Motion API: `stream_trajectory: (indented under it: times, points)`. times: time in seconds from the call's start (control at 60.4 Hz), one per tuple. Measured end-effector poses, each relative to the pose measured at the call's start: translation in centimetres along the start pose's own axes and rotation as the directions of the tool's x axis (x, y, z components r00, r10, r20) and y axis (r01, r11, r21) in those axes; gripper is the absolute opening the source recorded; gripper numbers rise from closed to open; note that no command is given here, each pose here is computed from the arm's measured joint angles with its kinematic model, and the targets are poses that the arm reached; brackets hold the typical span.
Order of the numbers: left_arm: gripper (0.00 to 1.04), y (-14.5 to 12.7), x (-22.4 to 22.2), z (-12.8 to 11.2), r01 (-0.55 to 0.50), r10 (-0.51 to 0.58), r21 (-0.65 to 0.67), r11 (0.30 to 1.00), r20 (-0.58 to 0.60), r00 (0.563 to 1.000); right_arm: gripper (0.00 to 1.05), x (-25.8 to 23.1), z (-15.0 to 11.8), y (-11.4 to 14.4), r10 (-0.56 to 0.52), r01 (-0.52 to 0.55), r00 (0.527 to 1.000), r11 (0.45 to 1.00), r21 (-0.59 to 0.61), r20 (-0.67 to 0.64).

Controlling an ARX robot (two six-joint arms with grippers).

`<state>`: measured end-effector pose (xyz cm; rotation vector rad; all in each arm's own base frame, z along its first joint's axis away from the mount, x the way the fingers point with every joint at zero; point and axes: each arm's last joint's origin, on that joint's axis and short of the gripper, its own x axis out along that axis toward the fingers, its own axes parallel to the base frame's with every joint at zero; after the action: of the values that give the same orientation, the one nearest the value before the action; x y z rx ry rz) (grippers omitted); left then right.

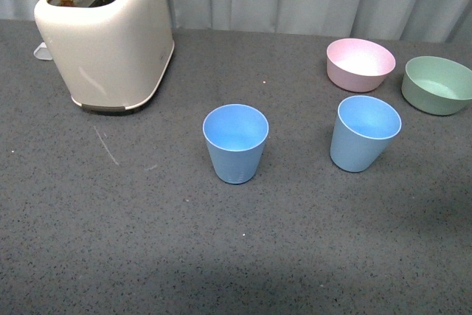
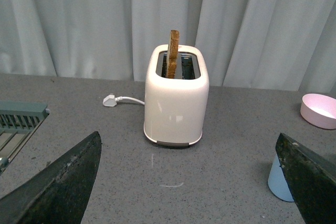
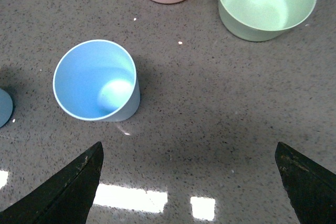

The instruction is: Stack blue cups with both arms

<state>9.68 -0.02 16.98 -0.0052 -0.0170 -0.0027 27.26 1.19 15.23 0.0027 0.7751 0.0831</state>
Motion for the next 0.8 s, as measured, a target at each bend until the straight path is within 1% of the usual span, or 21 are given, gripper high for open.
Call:
stream_trajectory:
  times: [0.199,0.381,0.48,0.497,0.563,0.646,0.712,0.795]
  points:
    - [0.98,0.0,0.0,0.0,0.000,0.000,0.000,1.000,0.000,1.000,0.95,5.8,2.1,0.8,0.016,0.005,0.987,0.991,0.132,-0.162]
    - [0.98,0.0,0.0,0.0,0.000,0.000,0.000,1.000,0.000,1.000,0.95,8.8,2.8,1.5,0.027,0.017,0.974,0.982,0.190,-0.224]
    - [0.98,0.0,0.0,0.0,0.000,0.000,0.000,1.000,0.000,1.000,0.95,9.9,3.0,1.8,0.028,0.023,0.969,0.979,0.202,-0.244]
    - [0.98,0.0,0.0,0.0,0.000,0.000,0.000,1.000,0.000,1.000,0.94,10.1,3.0,1.9,0.022,0.030,0.968,0.979,0.201,-0.248]
    - [0.98,0.0,0.0,0.0,0.000,0.000,0.000,1.000,0.000,1.000,0.82,10.9,3.0,2.2,0.021,0.035,0.963,0.979,0.200,-0.268]
    - [0.98,0.0,0.0,0.0,0.000,0.000,0.000,1.000,0.000,1.000,0.71,11.4,2.7,2.3,0.016,0.042,0.959,0.979,0.199,-0.284]
    - [0.98,0.0,0.0,0.0,0.000,0.000,0.000,1.000,0.000,1.000,0.59,11.9,2.5,2.5,0.017,0.046,0.953,0.979,0.199,-0.301]
    - [0.98,0.0,0.0,0.0,0.000,0.000,0.000,1.000,0.000,1.000,0.46,12.1,2.5,2.7,0.012,0.053,0.951,0.979,0.199,-0.310]
